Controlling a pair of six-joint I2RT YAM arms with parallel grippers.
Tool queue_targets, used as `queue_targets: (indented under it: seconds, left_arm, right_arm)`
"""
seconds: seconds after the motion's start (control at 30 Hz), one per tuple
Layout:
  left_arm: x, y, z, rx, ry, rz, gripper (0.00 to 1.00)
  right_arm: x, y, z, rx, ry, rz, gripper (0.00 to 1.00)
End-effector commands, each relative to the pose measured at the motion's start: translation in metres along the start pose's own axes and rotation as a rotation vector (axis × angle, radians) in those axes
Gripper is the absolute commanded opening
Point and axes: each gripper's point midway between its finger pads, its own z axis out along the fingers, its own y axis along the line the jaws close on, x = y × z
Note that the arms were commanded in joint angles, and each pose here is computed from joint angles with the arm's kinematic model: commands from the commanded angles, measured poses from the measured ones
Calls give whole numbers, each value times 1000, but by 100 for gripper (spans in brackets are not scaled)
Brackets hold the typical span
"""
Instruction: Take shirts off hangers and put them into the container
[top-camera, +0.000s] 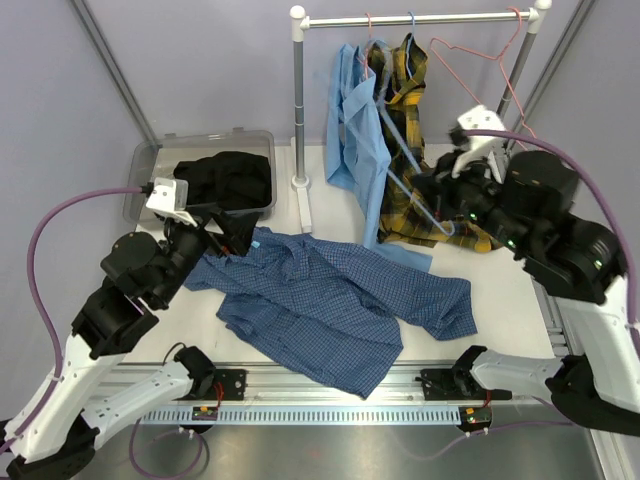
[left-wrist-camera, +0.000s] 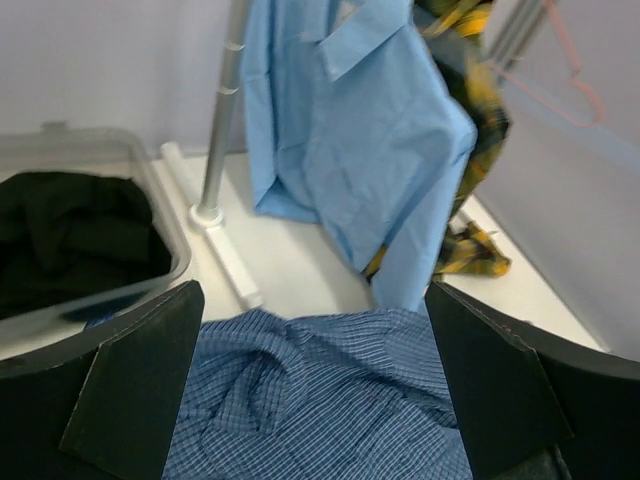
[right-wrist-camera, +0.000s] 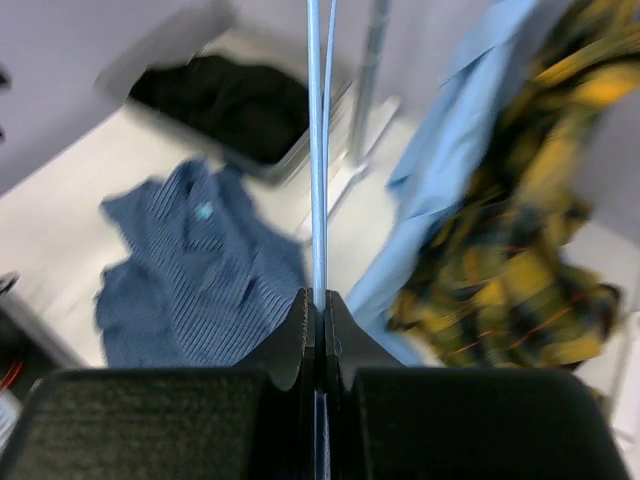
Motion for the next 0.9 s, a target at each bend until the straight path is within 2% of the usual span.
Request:
queue_targets:
  seconds: [0.0, 0.03, 0.13, 0.27, 0.4, 0.6, 0.73, 0.87]
  left_arm:
    - [17, 24, 3, -131, 22, -14, 99]
    - [21, 26, 3, -142, 35, -12, 99]
    - [30, 27, 7, -148, 62, -16, 99]
    - [41, 23, 14, -136, 101, -23, 99]
    - [52, 19, 20, -119, 139, -26, 99]
    - [59, 11, 23, -83, 170, -30, 99]
    - [66, 12, 20, -75, 181, -35, 99]
    - [74, 16, 15, -85, 205, -27, 99]
  right_arm:
    - [-67, -54, -49, 276, -263, -44, 0]
    - [-69, -70, -56, 370, -264, -59, 0]
    - [-72, -93, -73, 503, -261, -65, 0]
    - [-66, -113, -90, 594, -259, -30, 0]
    - [-48, -129, -84, 639, -192, 14, 0]
    - [-20, -147, -55, 629, -103, 57, 0]
    - [-4, -142, -27, 509, -46, 95, 0]
    - [4, -154, -8, 471, 3, 131, 0]
